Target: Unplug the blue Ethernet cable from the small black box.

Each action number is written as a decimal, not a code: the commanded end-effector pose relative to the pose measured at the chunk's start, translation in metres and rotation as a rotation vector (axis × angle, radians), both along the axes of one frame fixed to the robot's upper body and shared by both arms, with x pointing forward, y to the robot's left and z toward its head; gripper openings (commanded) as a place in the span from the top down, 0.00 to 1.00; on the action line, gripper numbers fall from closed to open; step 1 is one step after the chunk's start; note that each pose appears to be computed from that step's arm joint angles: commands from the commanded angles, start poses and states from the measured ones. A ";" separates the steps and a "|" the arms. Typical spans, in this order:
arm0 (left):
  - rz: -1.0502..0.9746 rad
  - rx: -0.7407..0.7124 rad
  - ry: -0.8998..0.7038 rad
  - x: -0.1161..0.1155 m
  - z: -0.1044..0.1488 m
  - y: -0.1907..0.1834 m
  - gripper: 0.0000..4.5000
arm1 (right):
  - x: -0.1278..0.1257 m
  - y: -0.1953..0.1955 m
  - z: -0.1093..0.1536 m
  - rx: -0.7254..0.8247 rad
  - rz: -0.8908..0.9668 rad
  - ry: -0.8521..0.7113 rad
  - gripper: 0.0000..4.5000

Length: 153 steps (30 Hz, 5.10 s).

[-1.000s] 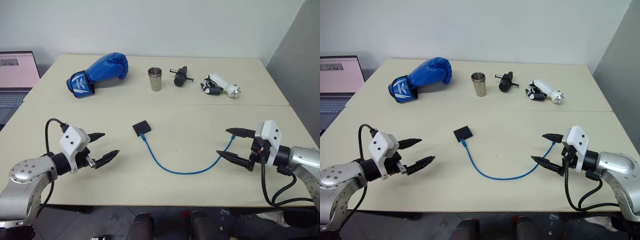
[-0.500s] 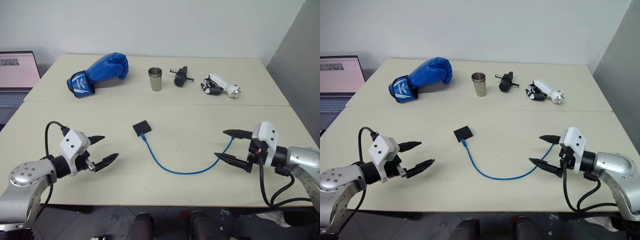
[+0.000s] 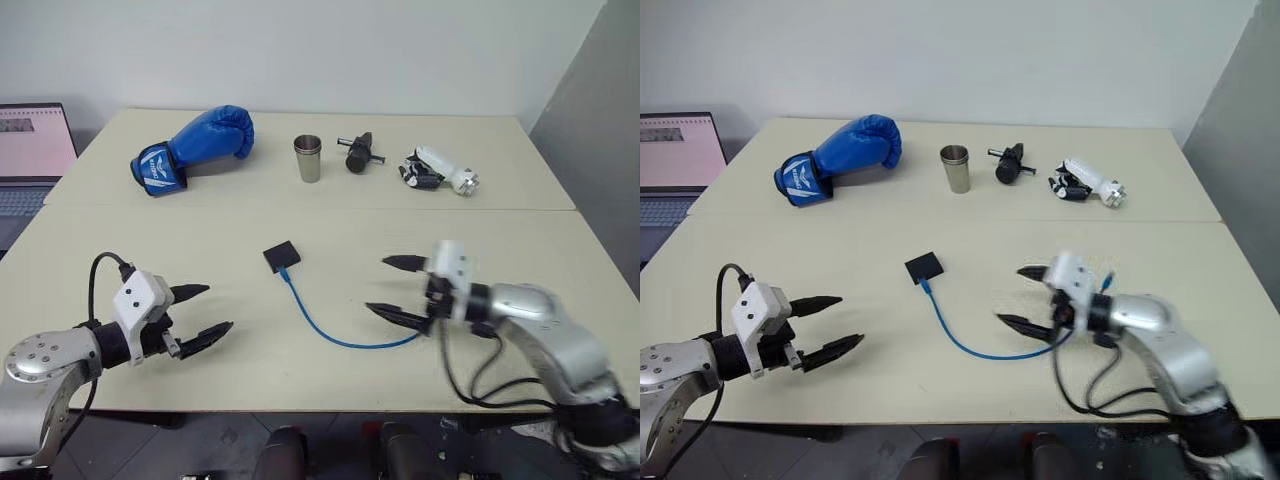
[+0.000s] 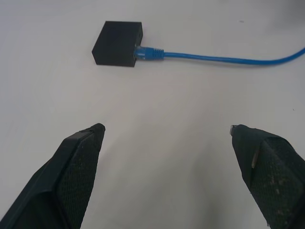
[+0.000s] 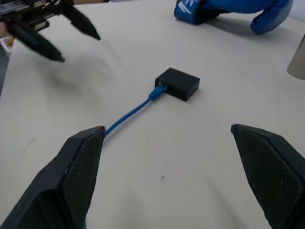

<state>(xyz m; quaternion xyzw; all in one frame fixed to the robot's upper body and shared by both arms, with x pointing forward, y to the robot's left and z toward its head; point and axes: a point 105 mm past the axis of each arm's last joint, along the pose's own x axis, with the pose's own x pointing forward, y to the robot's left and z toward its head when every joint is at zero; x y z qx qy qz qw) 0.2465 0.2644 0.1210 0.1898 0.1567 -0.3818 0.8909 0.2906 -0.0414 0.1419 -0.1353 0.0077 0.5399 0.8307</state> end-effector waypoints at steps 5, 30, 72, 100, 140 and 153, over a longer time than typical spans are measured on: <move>-0.020 0.074 -0.023 0.005 0.009 0.019 0.00 | 0.019 0.073 -0.024 -0.057 -0.057 0.030 0.01; -0.054 0.087 -0.052 0.020 0.005 0.009 0.00 | 0.055 0.116 -0.049 -0.106 -0.250 0.135 0.57; -0.193 -0.741 0.366 0.025 0.061 -0.093 0.00 | -0.005 0.040 0.051 -0.223 0.350 -0.951 0.99; -0.230 -0.707 0.398 0.027 0.058 -0.100 0.82 | -0.011 0.037 0.043 -0.249 0.381 -1.011 0.92; -0.570 -0.365 0.223 0.032 0.062 -0.106 0.82 | -0.012 0.041 0.031 0.125 0.298 0.226 0.51; -0.566 -0.372 0.221 0.032 0.062 -0.106 0.82 | -0.016 0.044 0.031 0.120 0.352 0.291 0.51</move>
